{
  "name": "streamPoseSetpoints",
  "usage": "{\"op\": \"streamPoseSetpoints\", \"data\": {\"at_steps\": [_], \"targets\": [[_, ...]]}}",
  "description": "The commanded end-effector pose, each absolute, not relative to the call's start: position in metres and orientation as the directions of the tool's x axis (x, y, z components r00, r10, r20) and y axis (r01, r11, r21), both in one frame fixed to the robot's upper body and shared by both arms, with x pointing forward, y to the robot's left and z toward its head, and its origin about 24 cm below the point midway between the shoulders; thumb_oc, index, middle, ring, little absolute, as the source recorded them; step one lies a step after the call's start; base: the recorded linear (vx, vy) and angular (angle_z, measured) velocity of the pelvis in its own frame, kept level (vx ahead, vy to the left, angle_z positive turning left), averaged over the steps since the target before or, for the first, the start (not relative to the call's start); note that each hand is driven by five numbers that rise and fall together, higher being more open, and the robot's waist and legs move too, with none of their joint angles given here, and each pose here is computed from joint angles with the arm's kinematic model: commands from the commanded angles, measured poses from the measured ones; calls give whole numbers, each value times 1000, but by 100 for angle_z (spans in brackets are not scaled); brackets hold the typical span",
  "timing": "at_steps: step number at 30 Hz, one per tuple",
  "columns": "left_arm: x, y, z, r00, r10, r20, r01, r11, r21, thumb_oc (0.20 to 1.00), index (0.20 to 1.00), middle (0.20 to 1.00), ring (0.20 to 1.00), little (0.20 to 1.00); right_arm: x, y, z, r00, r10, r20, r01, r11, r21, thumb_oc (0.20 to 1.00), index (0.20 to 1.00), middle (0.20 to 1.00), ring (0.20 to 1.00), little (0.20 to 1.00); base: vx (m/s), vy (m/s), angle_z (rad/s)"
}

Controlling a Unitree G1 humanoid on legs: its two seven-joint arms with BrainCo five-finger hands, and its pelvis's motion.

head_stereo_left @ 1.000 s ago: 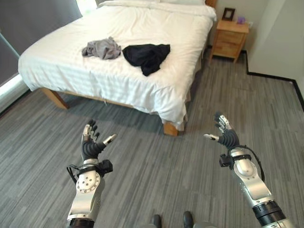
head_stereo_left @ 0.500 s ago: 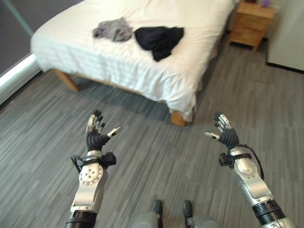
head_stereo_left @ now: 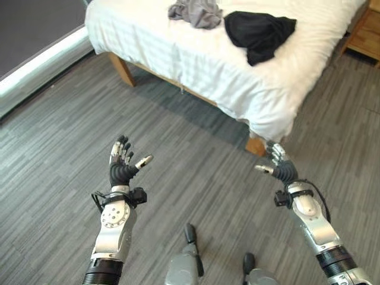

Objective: Pick up bed clothes into laundry basket.

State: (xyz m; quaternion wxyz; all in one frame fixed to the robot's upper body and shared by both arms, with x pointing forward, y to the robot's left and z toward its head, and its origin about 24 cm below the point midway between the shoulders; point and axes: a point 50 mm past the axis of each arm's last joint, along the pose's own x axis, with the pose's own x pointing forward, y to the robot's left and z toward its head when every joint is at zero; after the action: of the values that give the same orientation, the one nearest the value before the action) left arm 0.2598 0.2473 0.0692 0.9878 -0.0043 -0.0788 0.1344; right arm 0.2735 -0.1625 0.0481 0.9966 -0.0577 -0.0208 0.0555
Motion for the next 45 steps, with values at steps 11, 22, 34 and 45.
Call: {"op": "streamPoseSetpoints", "data": {"at_steps": [11,22,34,45], "targets": [[273,251,109,944,169,285,-181,983,15,1000,1000,1000,1000,1000,288,-144,71,979,136,153,-135,991,-19,1000,1000,1000,1000,1000,312,1,30],[266,249,83,954,209,217,-204,978,-44,1000,1000,1000,1000,1000,277,-144,49,979,189,73,-181,978,-104,1000,1000,1000,1000,1000,392,-89,-21],[259,257,88,920,303,250,-290,953,-89,1000,1000,1000,1000,1000,276,-164,60,980,174,98,-141,950,-278,1000,1000,1000,1000,1000,262,93,-115],[253,240,76,954,215,208,-207,976,-60,1000,1000,1000,1000,1000,268,-167,47,984,170,47,-145,931,-335,1000,1000,1000,1000,1000,125,177,-13]]}}
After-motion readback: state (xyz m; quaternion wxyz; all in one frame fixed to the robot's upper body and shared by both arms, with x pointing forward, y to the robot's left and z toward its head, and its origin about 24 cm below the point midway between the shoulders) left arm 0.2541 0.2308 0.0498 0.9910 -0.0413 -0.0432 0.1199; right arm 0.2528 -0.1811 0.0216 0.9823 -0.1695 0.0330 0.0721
